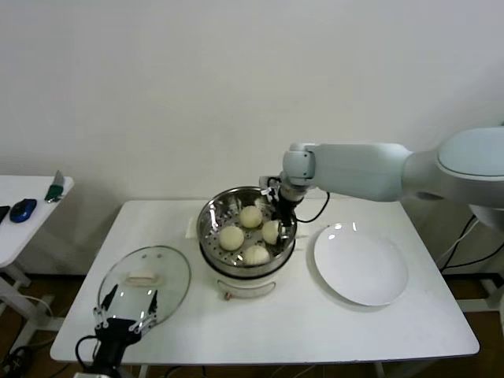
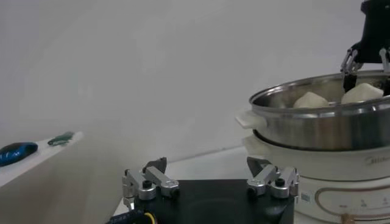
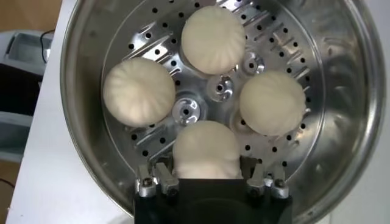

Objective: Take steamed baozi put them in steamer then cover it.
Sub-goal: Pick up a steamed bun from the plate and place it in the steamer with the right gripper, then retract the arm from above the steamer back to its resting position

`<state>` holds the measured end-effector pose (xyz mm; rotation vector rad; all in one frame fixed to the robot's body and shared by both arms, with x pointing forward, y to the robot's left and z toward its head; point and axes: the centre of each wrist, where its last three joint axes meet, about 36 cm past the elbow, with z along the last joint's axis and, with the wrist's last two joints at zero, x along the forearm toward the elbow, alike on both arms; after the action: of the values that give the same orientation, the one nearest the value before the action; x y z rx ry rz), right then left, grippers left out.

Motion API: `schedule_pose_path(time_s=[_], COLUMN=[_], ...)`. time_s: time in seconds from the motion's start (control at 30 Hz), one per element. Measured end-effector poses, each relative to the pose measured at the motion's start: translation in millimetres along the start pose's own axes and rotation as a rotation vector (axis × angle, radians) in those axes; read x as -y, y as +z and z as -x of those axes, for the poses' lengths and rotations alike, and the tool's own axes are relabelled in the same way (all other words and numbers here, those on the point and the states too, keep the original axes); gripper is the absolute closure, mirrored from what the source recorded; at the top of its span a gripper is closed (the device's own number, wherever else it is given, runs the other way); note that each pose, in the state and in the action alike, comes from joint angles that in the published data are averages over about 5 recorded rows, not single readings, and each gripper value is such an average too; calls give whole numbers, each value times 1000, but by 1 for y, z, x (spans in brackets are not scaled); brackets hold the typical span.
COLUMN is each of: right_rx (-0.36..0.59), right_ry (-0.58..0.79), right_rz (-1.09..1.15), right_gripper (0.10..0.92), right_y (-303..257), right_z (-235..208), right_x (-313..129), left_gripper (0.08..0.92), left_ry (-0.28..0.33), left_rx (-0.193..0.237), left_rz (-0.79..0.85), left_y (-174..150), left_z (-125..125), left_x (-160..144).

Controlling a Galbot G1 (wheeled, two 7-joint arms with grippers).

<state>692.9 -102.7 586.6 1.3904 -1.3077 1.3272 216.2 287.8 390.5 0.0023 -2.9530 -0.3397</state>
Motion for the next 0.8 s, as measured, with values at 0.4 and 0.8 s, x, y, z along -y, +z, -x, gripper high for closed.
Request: schedule_pose_path(time_s=[0.4,0.8], right_rx=[25,154], right_ry=[-12,34], right_rz=[9,13], right_gripper=[199,200], right_y=[0,18], right_z=[-16,-53], right_x=[4,4], left_gripper=[177,177], left_ry=[3,-14], left_rx=[6,14], left_rz=[4,29], left_y=[-2,-1], left_z=[2,6], left_x=[0,-4])
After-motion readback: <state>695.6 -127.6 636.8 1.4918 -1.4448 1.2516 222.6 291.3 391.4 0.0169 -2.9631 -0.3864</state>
